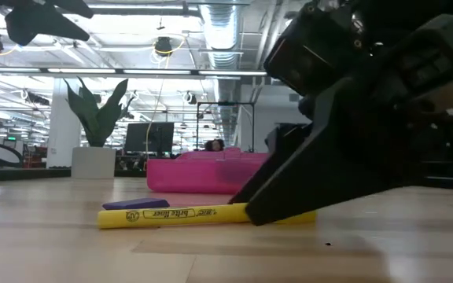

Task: Pack school essentials
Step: Put the pen into the supply box

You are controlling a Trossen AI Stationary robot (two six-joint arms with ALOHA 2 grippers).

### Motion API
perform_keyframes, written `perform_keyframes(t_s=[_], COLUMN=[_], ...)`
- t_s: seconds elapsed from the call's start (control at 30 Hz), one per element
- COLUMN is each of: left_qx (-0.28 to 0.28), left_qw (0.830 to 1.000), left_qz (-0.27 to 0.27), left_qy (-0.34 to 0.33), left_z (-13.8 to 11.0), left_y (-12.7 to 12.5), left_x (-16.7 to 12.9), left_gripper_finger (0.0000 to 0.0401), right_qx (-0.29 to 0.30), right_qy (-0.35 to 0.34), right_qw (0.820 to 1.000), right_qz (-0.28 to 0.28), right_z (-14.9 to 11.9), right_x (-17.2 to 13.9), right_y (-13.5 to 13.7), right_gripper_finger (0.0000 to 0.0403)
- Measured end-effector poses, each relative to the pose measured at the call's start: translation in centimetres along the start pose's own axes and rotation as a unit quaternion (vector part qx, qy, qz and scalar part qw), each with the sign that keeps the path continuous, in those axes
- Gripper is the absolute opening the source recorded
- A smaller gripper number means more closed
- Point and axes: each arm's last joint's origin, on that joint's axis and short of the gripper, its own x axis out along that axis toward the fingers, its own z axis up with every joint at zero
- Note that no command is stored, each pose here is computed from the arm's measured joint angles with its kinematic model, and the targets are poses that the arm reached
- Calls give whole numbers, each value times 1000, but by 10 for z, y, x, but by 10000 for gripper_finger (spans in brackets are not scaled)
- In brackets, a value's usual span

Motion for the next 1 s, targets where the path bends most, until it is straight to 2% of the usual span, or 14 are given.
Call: perform_keyframes(t_s=[0.17, 0.27, 0.47, 0.73, 0.87, 1.0], left_qx=[-15, -20, -19, -15, -18, -16], left_qw=[1000, 1000, 1000, 1000, 1000, 1000], left_qz=[11, 16, 19, 21, 23, 23], left_qy=[1, 2, 3, 4, 4, 4], left_z=[-1, -2, -2, -2, -2, -2], left_y=[4, 5, 6, 7, 8, 8], left_x=[0, 0, 0, 0, 0, 0], left_gripper_finger=[208, 208, 208, 208, 208, 208], right_qx=[13, 23, 22, 25, 35, 44], right_qy=[2, -12, -57, -60, -64, -74], right_qw=[999, 998, 995, 994, 993, 992], right_qz=[-39, -51, -75, -88, -90, -88], right_z=[-18, -28, -41, -42, -40, -35], right_x=[12, 18, 25, 25, 25, 23], right_y=[-2, 0, 7, 7, 3, 2], right_gripper_finger=[263, 249, 182, 85, 58, 51])
